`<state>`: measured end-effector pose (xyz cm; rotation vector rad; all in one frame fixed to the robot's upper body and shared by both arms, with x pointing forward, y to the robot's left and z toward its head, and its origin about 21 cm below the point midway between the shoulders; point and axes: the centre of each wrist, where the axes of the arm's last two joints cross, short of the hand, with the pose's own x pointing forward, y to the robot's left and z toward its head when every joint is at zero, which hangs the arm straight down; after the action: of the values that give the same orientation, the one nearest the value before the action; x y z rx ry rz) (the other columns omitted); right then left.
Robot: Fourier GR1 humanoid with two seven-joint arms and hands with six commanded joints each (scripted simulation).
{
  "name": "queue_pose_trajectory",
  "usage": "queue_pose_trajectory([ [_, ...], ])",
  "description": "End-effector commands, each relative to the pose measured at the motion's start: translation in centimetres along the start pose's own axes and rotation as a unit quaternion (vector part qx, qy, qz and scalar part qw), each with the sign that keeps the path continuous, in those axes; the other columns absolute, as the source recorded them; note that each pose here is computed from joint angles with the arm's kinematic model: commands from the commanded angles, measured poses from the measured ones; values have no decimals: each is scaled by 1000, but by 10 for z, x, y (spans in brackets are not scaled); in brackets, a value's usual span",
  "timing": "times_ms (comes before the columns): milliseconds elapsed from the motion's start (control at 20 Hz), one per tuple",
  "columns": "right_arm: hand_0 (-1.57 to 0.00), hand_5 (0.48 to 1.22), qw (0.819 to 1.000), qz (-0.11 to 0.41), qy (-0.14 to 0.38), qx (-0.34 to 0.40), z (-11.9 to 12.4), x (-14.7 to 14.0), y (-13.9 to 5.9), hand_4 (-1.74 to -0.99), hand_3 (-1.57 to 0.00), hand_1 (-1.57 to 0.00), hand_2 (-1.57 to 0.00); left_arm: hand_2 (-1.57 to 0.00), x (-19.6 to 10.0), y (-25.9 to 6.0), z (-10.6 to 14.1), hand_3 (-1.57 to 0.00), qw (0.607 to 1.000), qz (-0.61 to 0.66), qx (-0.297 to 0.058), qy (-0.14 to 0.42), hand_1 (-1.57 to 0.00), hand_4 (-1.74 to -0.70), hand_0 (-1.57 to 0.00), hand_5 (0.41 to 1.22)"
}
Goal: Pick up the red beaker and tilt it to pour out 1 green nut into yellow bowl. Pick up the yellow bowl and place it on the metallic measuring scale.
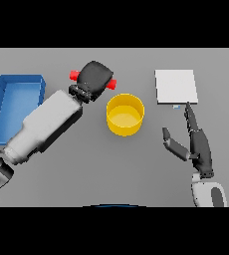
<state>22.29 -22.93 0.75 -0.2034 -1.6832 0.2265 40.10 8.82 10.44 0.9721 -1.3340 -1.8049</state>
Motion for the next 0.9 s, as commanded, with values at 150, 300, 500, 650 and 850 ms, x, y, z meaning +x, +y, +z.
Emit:
queue_pose_trajectory([
  [150,1,657,1000,-18,5,-6,-1,-1,2,-1294,1,1,1,-1571,13,4,-8,-1420,994,-95,-31,-50,-1571,-1718,-1571,1218],
  [300,1,644,1000,-21,-3,-8,-1,0,6,-1290,1,1,1,-1571,20,5,-12,-1494,982,-166,-53,-69,-1571,-1729,-1571,1219],
  [500,1,631,1000,-16,6,-14,1,-2,6,-1291,1,1,1,-1571,35,5,-18,-1539,961,-253,-77,-77,-1571,-1736,-1571,1220],
  [650,1,609,1000,-10,15,-15,-2,-3,1,-1278,1,1,1,-1571,35,12,-20,-1555,946,-302,-74,-94,-1571,-1739,-1571,1221],
  [850,1,586,1000,-2,12,-18,-4,-5,7,-1260,1,1,1,-1571,42,18,-28,-1564,925,-358,-80,-94,-1571,-1737,-1571,1221],
])
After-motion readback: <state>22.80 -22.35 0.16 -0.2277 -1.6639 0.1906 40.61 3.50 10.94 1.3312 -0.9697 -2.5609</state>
